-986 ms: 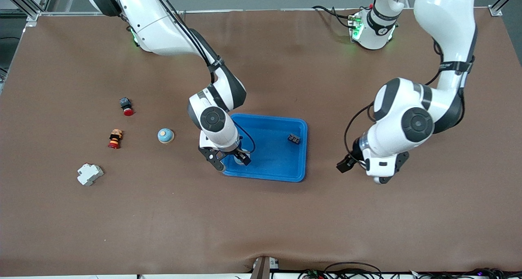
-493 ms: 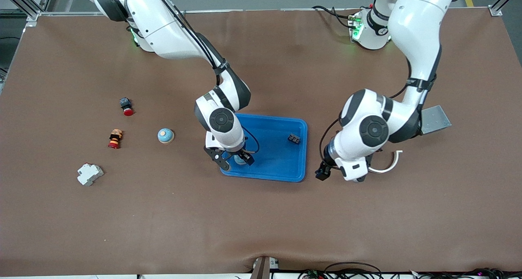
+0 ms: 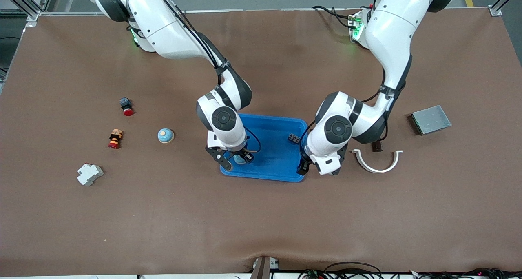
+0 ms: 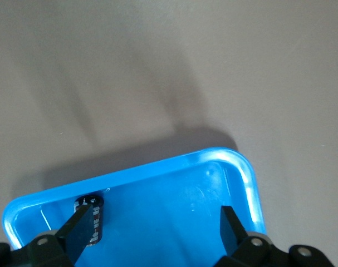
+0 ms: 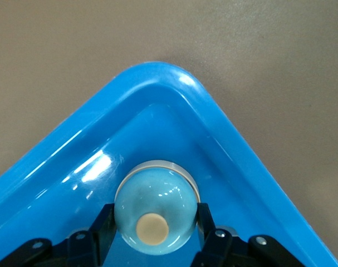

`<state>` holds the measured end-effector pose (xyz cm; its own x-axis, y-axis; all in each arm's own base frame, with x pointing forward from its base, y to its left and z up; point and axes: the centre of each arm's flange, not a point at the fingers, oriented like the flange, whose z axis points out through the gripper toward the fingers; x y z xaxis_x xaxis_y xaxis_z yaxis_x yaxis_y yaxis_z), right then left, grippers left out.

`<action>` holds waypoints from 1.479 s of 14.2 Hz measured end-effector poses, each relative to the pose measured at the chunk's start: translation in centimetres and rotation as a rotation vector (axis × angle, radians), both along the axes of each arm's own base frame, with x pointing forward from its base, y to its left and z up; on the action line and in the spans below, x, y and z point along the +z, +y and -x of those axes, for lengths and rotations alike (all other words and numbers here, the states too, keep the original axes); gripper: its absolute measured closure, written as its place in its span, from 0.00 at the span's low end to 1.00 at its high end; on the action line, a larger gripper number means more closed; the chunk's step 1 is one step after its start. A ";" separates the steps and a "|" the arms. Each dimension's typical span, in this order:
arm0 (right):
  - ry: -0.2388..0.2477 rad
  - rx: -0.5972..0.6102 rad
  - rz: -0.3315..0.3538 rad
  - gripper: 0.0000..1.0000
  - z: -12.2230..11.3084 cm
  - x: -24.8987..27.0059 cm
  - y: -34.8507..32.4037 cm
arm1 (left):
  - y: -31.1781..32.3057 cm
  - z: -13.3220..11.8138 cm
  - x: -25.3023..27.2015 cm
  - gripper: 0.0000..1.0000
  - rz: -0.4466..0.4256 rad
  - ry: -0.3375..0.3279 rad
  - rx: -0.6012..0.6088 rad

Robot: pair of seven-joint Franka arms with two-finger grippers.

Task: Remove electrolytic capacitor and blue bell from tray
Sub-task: 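Return both grippers to the tray and grasp the remaining bell and capacitor, then carry the bell with the right gripper while the left gripper carries the capacitor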

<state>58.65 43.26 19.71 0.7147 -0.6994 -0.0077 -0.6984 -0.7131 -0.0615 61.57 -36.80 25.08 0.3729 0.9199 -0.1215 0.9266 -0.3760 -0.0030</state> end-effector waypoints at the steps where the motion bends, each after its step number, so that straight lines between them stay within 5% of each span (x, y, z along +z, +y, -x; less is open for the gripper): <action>1: -0.003 -0.003 0.000 0.37 -0.1 0.1 -0.1 | -0.5 0.3 -0.3 0.00 -0.004 0.004 0.000; 5: -0.011 -0.015 -0.005 0.37 -0.6 0.9 0.1 | -2.6 1.8 -1.0 0.00 -0.011 0.015 -0.007; 9: 0.057 -0.013 0.041 0.37 -1.0 3.8 0.2 | -4.4 3.3 -2.1 0.00 -0.024 0.032 -0.003; 12: 0.060 0.026 0.043 0.37 -2.9 8.2 -1.9 | -5.2 4.2 -3.6 0.00 -0.041 0.048 -0.010; 17: 0.077 0.126 0.001 0.37 -8.1 11.5 -14.4 | -4.6 4.7 -6.0 0.00 -0.081 0.070 -0.026; 21: 0.104 0.236 -0.024 0.37 -8.4 12.1 -25.5 | -4.4 5.1 -6.6 0.00 -0.090 0.081 -0.028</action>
